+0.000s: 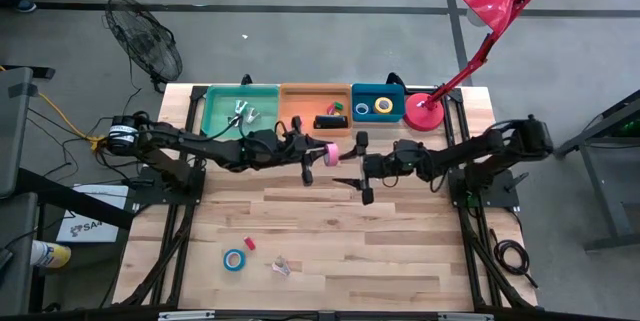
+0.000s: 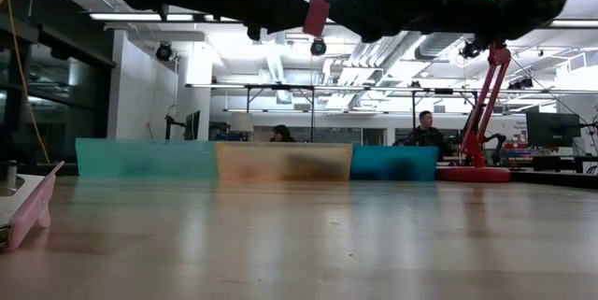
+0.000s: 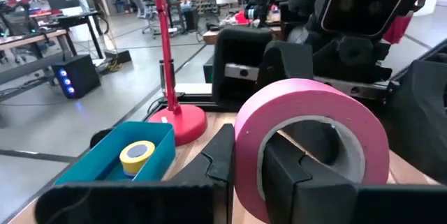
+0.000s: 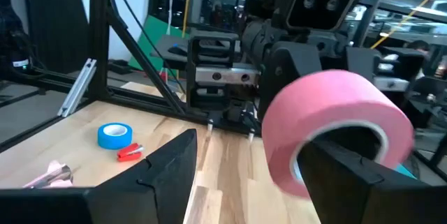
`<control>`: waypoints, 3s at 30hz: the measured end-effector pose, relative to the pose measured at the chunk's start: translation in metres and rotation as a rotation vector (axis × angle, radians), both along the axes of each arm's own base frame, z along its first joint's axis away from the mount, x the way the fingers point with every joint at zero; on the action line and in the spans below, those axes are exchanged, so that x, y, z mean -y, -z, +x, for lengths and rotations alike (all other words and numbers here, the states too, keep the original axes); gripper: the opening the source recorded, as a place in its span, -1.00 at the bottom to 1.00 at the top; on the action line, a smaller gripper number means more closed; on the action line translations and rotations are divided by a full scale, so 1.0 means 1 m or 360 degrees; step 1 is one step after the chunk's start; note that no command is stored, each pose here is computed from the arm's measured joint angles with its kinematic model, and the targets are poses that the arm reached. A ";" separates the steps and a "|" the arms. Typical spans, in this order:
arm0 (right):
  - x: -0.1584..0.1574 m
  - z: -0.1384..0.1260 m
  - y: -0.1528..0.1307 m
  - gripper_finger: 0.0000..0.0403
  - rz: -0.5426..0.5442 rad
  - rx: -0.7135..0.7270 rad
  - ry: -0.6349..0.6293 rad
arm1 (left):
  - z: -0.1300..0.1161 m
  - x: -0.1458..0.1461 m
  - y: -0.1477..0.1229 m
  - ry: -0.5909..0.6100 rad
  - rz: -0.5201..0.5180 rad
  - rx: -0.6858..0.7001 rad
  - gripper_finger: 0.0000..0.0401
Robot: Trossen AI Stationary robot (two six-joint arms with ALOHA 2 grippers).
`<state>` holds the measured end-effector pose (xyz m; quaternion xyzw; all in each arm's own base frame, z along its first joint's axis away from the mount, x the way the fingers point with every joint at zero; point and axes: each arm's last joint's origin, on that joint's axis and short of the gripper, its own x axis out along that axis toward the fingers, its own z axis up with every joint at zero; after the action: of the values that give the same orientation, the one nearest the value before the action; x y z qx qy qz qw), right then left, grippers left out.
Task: Pick and place Stapler, Stapler remover, tape
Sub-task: Put the pink tape into the blue bin
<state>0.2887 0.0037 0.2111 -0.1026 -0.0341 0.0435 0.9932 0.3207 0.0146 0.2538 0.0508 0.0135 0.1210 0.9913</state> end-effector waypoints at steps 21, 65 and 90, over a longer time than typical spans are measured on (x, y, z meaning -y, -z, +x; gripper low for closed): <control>0.000 0.018 0.001 -0.72 0.0042 -0.0069 0.0024 | 0.000 0.001 0.004 0.0012 -0.0003 -0.0070 -0.82; 0.213 -0.027 -0.017 -0.85 0.0345 -0.1603 0.0776 | -0.009 -0.008 0.030 -0.0541 -0.0189 -0.0402 0.17; 0.264 0.020 0.025 -0.85 0.0160 -0.2242 0.0675 | -0.023 -0.010 0.054 -0.0754 -0.0326 -0.0741 0.17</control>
<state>0.3090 -0.2605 0.1866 -0.0090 0.6305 -0.0956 0.7702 0.2976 0.0242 0.2001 -0.0272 0.2627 0.3311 0.9059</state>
